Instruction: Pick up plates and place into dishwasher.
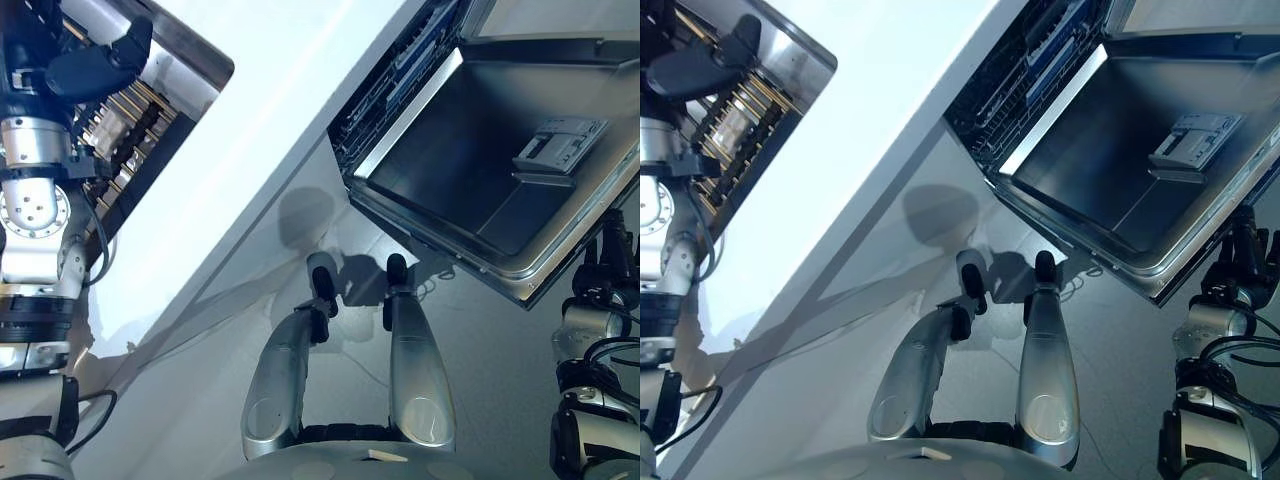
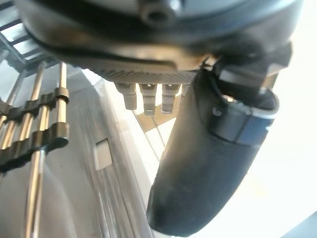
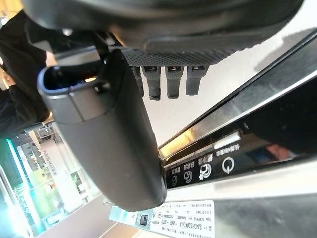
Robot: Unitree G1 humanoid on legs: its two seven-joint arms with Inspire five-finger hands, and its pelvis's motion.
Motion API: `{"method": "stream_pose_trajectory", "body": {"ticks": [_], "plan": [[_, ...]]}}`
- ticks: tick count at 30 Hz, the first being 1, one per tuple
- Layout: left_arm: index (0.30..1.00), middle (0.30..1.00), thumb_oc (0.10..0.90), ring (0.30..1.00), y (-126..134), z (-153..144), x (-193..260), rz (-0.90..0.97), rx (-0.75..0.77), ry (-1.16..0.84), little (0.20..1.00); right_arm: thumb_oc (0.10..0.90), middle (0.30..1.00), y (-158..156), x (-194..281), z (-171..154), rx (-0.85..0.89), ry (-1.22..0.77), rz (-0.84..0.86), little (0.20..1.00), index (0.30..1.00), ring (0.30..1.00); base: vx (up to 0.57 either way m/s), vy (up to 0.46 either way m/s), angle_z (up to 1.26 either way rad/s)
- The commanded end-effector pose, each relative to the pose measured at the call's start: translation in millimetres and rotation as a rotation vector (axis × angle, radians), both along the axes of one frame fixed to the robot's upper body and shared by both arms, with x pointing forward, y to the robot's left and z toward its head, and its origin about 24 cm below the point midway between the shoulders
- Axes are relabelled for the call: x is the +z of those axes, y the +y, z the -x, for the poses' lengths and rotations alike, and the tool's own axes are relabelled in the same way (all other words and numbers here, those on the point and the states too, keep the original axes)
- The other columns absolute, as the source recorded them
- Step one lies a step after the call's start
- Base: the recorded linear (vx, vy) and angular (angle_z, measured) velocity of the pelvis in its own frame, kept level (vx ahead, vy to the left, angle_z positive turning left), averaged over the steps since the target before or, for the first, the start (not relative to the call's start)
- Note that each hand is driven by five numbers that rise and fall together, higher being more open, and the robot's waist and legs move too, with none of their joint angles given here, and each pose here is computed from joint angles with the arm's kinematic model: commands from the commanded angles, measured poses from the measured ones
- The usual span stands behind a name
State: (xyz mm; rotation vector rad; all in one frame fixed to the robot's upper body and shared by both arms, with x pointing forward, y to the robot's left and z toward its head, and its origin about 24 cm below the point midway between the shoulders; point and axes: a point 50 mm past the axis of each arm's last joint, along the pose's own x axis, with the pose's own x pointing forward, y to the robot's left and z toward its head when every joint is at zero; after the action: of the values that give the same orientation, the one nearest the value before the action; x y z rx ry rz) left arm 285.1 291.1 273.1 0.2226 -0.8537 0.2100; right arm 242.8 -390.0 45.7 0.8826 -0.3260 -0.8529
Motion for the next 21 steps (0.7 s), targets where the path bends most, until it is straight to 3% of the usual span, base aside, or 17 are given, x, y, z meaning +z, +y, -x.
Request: {"method": "stream_pose_trajectory", "body": {"ticks": [1, 8, 16, 21], "plan": [[0.900, 0.900, 0.800, 0.900, -24.2, 2.8, -1.9, 0.183, -0.112, -0.185, 0.900, 0.800, 0.900, -10.5, 10.8, 3.0, 0.091, -0.014, 0.111, 0.900, 0.900, 0.900, 0.03, 0.036, 0.07], [0.900, 0.900, 0.800, 0.900, -14.2, 9.5, -4.6, 0.212, -0.084, -0.193, 0.900, 0.800, 0.900, 19.0, 15.1, -16.3, 0.441, -0.186, 0.187, 0.900, 0.900, 0.900, 0.01, -0.029, 0.05], [0.900, 0.900, 0.800, 0.900, -3.0, 10.9, -15.3, 0.199, -0.050, -0.182, 0.900, 0.800, 0.900, 115.9, 70.0, -45.0, 1.057, -0.677, 0.372, 0.900, 0.900, 0.900, 0.00, -0.053, -0.02], [0.900, 0.900, 0.800, 0.900, -4.2, 8.9, -18.7, 0.185, -0.045, -0.173, 0.900, 0.800, 0.900, 174.2, 114.6, -49.1, 1.262, -0.810, 0.548, 0.900, 0.900, 0.900, 0.02, -0.003, -0.05]]}}
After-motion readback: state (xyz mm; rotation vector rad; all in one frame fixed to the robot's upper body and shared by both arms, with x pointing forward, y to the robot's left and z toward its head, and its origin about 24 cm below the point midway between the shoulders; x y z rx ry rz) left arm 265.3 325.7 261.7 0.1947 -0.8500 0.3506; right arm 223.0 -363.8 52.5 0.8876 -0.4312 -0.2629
